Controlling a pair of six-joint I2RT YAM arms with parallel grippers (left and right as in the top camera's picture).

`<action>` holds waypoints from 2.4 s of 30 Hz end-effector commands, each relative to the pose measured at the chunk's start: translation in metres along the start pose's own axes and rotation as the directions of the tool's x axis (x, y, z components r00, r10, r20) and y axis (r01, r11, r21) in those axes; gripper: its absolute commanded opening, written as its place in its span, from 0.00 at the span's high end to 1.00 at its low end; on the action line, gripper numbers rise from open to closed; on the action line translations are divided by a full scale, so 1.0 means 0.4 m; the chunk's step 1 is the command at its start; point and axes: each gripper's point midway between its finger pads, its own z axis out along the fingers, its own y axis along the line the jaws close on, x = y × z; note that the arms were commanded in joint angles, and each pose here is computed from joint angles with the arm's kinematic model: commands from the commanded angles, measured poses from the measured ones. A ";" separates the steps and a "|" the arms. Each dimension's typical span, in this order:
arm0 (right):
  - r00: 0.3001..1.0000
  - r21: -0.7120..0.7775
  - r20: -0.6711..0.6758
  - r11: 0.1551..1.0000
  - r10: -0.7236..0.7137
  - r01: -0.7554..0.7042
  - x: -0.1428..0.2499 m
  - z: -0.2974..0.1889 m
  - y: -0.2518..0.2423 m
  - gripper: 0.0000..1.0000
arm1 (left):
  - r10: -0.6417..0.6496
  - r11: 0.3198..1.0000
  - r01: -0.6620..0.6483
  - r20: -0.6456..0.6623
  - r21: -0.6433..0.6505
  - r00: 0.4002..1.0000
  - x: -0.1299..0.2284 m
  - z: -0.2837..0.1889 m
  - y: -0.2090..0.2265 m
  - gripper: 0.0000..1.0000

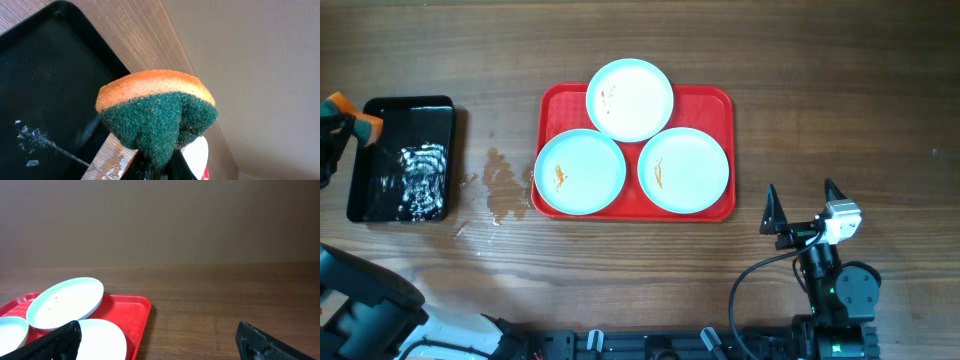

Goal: Clean dirty plates on tray and stack at the side

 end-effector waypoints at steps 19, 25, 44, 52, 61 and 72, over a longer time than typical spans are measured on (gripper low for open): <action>1.000 0.018 0.011 1.000 -0.020 0.019 -0.006 -0.001 -0.009 0.00 | 0.206 0.955 -0.231 -0.145 -0.188 0.968 0.031 0.178 0.147 0.96; 1.000 0.018 0.011 1.000 -0.019 0.019 -0.006 -0.001 -0.009 0.00 | 0.377 0.845 -0.437 -0.238 -0.307 0.895 0.056 0.284 0.170 0.96; 1.000 0.019 0.011 1.000 -0.020 0.019 -0.006 -0.001 -0.009 0.00 | 0.455 0.738 -0.604 -0.439 -0.301 0.775 0.182 0.428 0.203 0.96; 1.000 0.018 0.011 1.000 -0.020 0.019 -0.006 -0.001 -0.009 0.00 | 0.430 0.784 -0.574 -0.460 -0.235 0.777 0.220 0.428 0.183 0.96; 1.000 0.018 0.011 1.000 -0.019 0.019 -0.006 -0.001 -0.009 0.00 | 0.338 0.873 -0.445 -0.410 -0.199 0.847 0.230 0.445 0.141 0.96; 1.000 0.018 0.011 1.000 -0.019 0.019 -0.006 -0.001 -0.009 0.00 | 0.385 0.870 -0.477 -0.428 -0.128 0.818 0.274 0.482 0.084 0.96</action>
